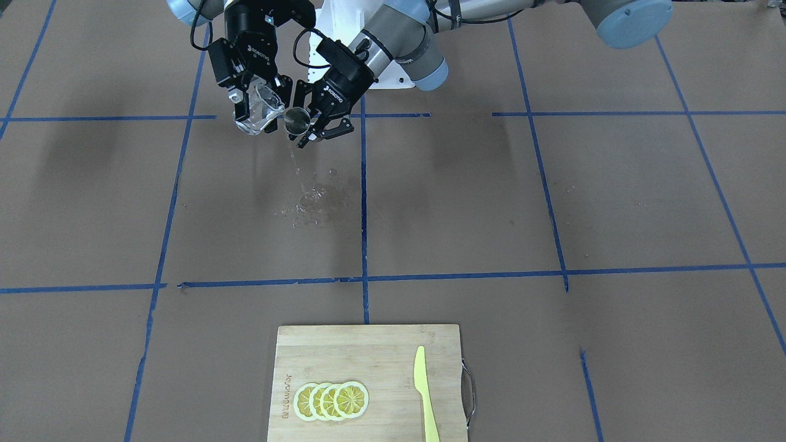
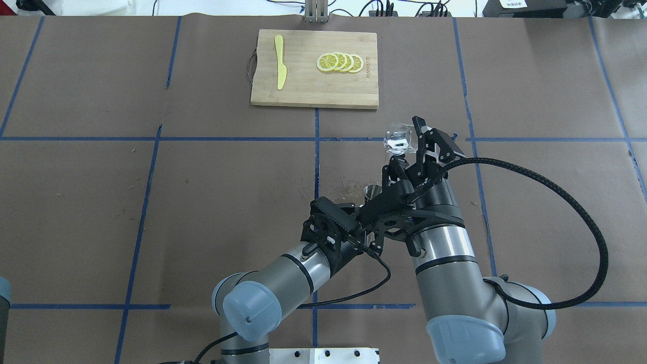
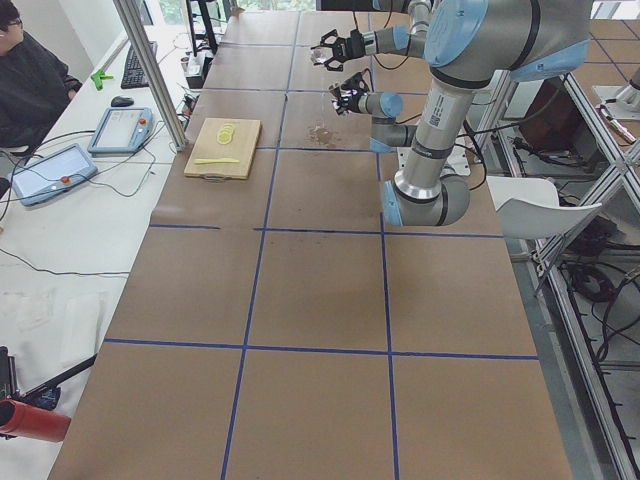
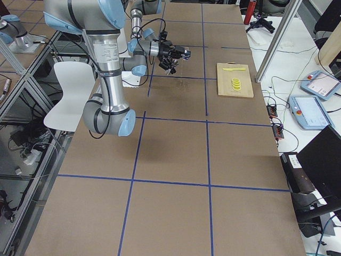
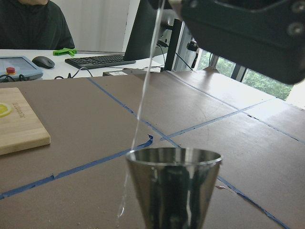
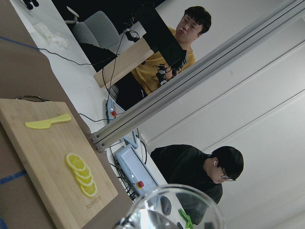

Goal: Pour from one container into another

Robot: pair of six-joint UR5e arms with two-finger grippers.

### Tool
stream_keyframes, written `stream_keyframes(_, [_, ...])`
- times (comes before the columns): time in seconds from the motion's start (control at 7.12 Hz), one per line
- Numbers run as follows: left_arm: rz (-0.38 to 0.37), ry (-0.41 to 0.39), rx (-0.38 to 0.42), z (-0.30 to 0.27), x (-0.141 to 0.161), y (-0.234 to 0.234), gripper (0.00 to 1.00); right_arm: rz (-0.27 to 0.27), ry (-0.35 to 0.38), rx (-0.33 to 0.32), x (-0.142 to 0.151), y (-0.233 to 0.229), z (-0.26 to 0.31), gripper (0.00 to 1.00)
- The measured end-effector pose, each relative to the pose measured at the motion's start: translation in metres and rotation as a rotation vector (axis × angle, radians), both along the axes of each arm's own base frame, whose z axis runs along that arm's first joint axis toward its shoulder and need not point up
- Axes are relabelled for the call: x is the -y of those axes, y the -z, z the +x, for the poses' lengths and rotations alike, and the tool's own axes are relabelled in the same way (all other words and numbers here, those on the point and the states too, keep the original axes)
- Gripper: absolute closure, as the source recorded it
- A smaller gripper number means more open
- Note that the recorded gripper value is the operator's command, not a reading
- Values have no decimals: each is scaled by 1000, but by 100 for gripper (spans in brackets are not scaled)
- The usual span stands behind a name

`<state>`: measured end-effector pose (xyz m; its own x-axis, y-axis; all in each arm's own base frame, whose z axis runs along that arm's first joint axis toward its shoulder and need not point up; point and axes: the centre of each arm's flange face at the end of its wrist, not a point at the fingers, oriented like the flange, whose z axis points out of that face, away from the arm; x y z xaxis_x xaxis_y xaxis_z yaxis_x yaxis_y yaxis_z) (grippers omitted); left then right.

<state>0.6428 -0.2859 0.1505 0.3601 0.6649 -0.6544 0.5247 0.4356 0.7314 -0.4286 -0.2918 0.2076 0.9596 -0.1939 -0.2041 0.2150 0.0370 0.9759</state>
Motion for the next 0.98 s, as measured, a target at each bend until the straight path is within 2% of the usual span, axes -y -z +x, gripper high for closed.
stream_keyframes(0.98, [2,10,-7,2,5,8,100,23,-20,-5,-29,1,-10,100])
